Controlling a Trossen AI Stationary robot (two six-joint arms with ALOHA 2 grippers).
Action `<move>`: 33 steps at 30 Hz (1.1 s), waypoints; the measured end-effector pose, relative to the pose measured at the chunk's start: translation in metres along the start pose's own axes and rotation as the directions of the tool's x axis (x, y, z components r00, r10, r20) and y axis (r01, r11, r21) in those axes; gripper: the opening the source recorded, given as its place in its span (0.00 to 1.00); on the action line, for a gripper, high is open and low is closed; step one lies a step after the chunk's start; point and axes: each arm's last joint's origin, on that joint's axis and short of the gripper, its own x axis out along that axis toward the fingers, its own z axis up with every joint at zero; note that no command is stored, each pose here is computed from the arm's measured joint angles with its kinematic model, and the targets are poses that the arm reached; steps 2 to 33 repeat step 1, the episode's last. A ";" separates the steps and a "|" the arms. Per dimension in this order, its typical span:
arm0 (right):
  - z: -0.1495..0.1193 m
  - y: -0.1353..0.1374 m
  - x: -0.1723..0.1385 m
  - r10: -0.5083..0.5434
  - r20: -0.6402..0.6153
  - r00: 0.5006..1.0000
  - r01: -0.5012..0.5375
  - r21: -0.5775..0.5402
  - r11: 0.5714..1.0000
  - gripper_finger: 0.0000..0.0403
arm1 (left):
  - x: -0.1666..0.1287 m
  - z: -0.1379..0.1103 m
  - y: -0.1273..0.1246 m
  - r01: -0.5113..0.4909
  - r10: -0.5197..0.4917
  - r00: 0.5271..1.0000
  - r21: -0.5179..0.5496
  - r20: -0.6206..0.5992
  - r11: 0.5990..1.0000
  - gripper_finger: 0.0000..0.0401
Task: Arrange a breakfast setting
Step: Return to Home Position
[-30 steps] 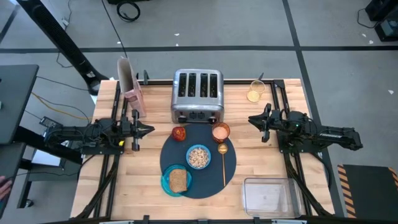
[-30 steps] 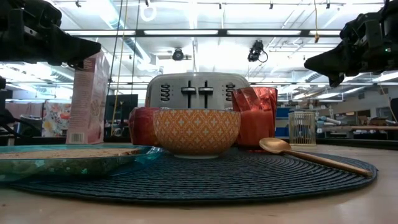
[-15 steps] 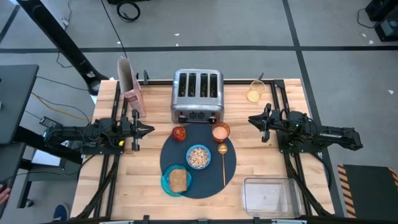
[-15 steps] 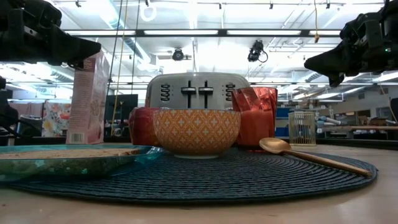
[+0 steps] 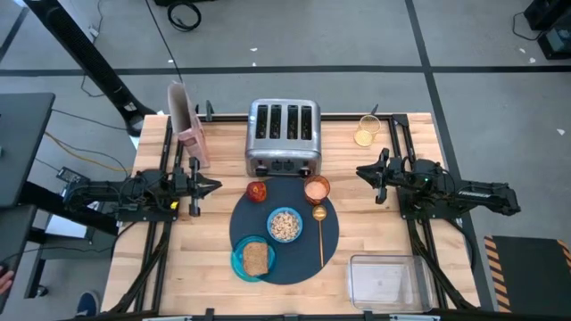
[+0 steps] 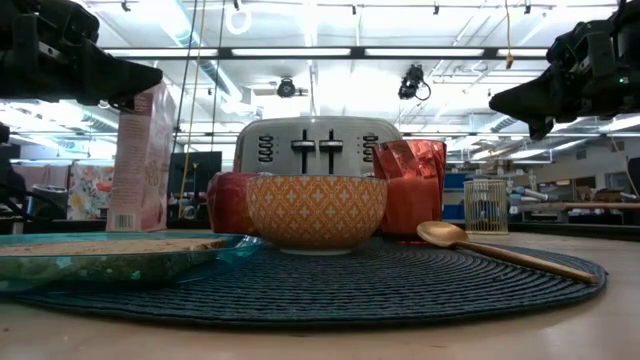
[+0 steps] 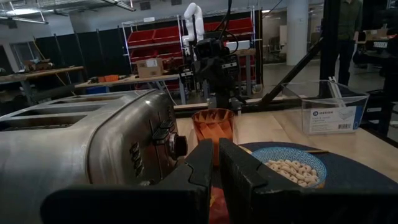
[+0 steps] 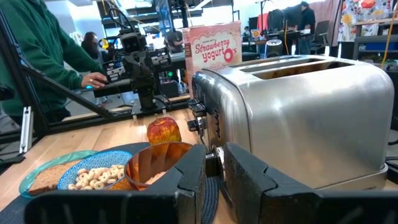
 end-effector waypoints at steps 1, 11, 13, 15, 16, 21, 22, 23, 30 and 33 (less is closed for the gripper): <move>0.000 0.000 0.000 0.000 0.000 1.000 0.000 0.000 1.000 0.17 | 0.000 0.000 0.000 0.000 0.000 1.000 0.000 0.000 1.000 0.09; 0.000 0.000 0.000 0.000 0.000 1.000 0.000 0.000 1.000 0.17 | 0.000 0.000 0.000 0.000 0.000 1.000 0.000 0.000 1.000 0.09; 0.000 0.000 0.000 0.000 0.000 1.000 0.000 0.000 1.000 0.17 | 0.000 0.000 0.000 0.000 0.000 1.000 0.000 0.000 1.000 0.09; 0.000 0.000 0.000 0.000 0.000 1.000 0.000 0.000 1.000 0.17 | 0.000 0.000 0.000 0.000 0.000 1.000 0.000 0.000 1.000 0.09; 0.000 0.000 0.000 0.000 0.000 1.000 0.000 0.000 1.000 0.17 | 0.000 0.000 0.000 0.000 0.000 1.000 0.000 0.000 1.000 0.09; 0.000 0.000 0.000 0.000 0.000 1.000 0.000 0.000 1.000 0.17 | 0.000 0.000 0.000 0.000 0.000 1.000 0.000 0.000 1.000 0.09; 0.000 0.000 0.000 0.000 0.000 1.000 0.000 0.000 1.000 0.17 | 0.000 0.000 0.000 0.000 0.000 1.000 0.000 0.000 1.000 0.09; 0.000 0.000 0.000 0.000 0.000 1.000 0.000 0.000 1.000 0.17 | 0.000 0.000 0.000 0.000 0.000 1.000 0.000 0.000 1.000 0.09; 0.000 0.000 0.000 0.000 0.000 1.000 0.000 0.000 1.000 0.17 | 0.000 0.000 0.000 0.000 0.000 1.000 0.000 0.000 1.000 0.09; 0.000 0.000 0.000 0.000 0.000 1.000 0.000 0.000 1.000 0.17 | 0.000 0.000 0.000 0.000 0.000 1.000 0.000 0.000 1.000 0.09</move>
